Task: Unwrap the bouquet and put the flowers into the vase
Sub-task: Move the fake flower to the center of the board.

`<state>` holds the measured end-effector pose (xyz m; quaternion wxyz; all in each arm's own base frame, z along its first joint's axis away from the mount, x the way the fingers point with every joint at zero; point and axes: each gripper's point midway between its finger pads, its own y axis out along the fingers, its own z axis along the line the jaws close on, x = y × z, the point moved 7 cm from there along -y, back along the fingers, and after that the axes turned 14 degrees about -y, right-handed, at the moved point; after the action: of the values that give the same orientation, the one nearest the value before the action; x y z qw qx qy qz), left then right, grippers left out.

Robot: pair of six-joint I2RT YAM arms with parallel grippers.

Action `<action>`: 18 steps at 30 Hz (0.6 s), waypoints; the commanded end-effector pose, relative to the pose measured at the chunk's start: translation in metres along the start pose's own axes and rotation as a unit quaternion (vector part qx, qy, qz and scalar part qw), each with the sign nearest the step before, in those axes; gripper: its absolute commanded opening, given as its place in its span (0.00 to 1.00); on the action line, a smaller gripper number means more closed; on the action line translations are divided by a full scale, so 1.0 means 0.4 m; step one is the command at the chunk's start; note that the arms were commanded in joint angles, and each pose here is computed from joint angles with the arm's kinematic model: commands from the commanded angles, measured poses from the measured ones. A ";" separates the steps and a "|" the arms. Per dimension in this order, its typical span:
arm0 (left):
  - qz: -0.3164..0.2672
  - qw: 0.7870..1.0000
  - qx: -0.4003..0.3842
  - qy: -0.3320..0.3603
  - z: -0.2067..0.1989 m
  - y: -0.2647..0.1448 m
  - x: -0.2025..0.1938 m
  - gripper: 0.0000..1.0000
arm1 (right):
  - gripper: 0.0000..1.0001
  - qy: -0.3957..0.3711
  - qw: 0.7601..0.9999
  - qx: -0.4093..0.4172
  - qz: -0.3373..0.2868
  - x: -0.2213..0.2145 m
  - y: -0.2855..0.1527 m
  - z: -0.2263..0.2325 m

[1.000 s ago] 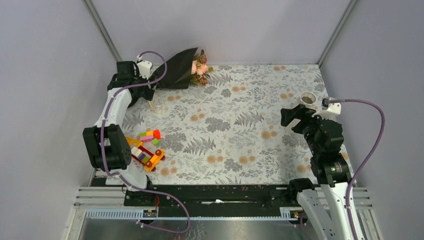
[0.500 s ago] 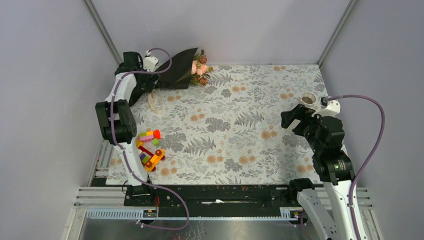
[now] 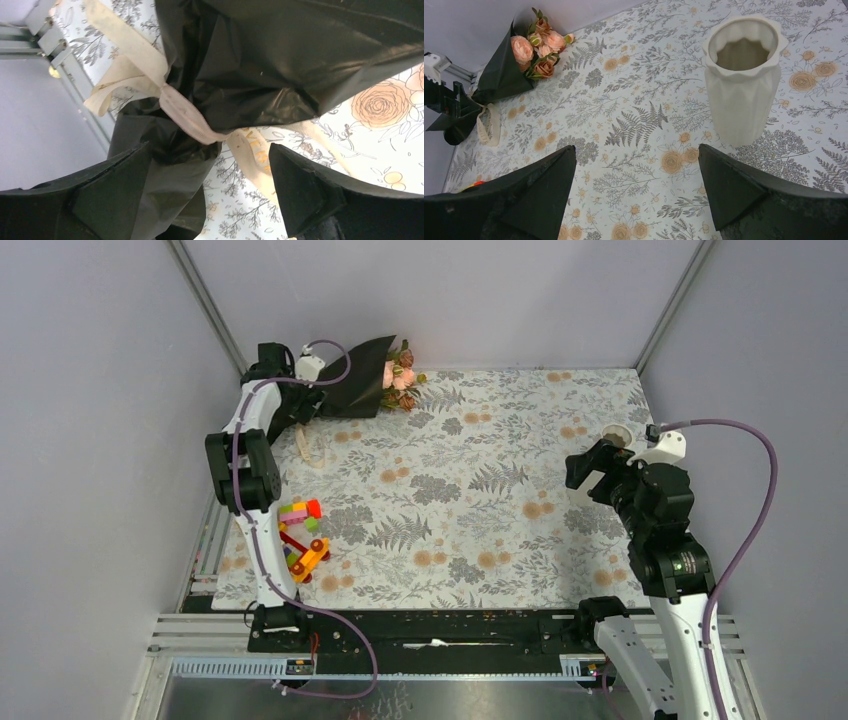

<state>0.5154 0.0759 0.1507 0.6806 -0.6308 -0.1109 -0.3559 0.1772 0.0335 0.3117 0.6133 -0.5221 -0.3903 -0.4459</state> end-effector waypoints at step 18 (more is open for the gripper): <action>0.004 0.997 -0.073 0.006 -0.239 -0.020 0.034 0.67 | 0.99 -0.003 1.000 -0.002 -0.024 0.036 -0.015 0.003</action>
<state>0.5052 0.0194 0.1186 0.6742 -0.6525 -0.0653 -0.3398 0.1770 0.0334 0.3117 0.6151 -0.5256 -0.3870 -0.4423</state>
